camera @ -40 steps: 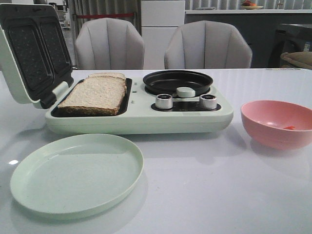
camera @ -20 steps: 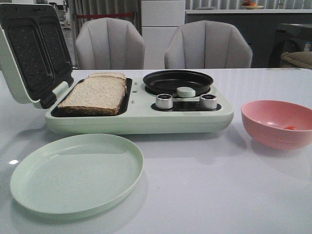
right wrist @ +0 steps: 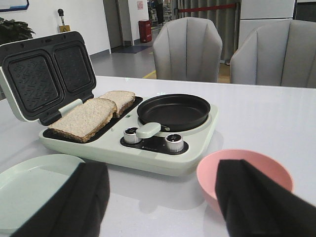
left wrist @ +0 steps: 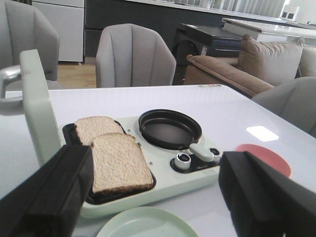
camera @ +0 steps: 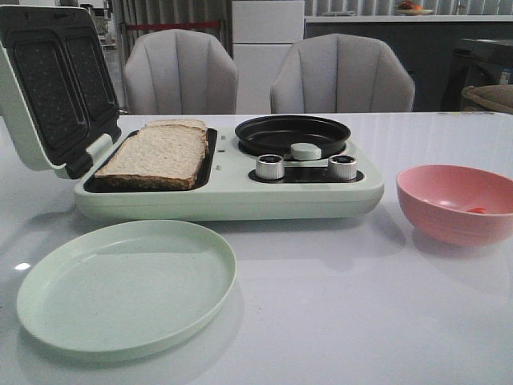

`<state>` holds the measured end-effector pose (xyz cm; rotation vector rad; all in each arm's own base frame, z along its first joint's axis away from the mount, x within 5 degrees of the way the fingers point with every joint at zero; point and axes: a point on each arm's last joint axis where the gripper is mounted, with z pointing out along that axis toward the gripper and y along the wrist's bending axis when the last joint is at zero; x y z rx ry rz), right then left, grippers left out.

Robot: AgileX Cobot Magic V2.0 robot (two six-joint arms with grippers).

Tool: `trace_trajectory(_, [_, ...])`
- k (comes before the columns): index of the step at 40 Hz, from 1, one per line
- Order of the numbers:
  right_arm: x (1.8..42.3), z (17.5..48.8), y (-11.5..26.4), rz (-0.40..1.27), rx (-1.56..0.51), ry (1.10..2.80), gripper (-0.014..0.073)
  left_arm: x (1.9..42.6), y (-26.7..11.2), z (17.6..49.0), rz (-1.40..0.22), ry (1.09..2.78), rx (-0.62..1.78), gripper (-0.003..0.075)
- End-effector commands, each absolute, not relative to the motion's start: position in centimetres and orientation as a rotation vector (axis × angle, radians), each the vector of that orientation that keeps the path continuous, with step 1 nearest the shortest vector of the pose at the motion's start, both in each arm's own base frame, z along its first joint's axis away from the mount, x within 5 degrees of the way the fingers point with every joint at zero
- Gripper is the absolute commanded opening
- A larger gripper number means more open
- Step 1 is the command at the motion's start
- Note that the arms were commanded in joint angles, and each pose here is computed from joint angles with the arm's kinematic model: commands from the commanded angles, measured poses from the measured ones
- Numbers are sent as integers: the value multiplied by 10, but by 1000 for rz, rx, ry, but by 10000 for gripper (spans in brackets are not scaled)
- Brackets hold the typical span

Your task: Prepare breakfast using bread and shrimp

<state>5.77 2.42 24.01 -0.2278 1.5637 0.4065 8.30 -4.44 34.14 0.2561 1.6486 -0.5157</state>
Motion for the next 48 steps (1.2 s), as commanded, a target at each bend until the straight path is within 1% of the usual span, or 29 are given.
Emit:
trace_trajectory(1, [57, 256, 25, 415, -231, 1461, 558, 108, -54, 371, -544, 1539, 199, 584])
trace_trajectory(8, [57, 256, 25, 415, -231, 1461, 558, 167, -71, 386, -570, 1640, 66, 584])
trace_trajectory(15, [57, 256, 25, 415, -231, 1461, 558, 225, -69, 403, -545, 1752, -59, 584])
trace_trajectory(21, [57, 256, 25, 415, -231, 1461, 558, 264, -49, 416, -572, 1833, -223, 584])
trace_trajectory(27, [57, 256, 25, 415, -231, 1461, 558, 290, -20, 423, -571, 1873, -356, 584])
trace_trajectory(30, [57, 256, 25, 415, -231, 1461, 558, 299, -7, 422, -575, 1901, -386, 584])
trace_trajectory(32, [57, 256, 25, 415, -231, 1461, 558, 304, 2, 421, -583, 1924, -361, 584])
trace_trajectory(35, [57, 256, 25, 415, -231, 1461, 558, 315, 15, 414, -643, 1966, -331, 584])
trace_trajectory(38, [57, 256, 25, 415, -231, 1461, 558, 324, 29, 405, -764, 1990, -341, 584])
trace_trajectory(43, [57, 256, 25, 415, -231, 1461, 558, 339, 52, 389, -962, 1945, -390, 584])
trace_trajectory(48, [57, 256, 25, 415, -231, 1461, 558, 350, 59, 377, -1068, 1913, -368, 584])
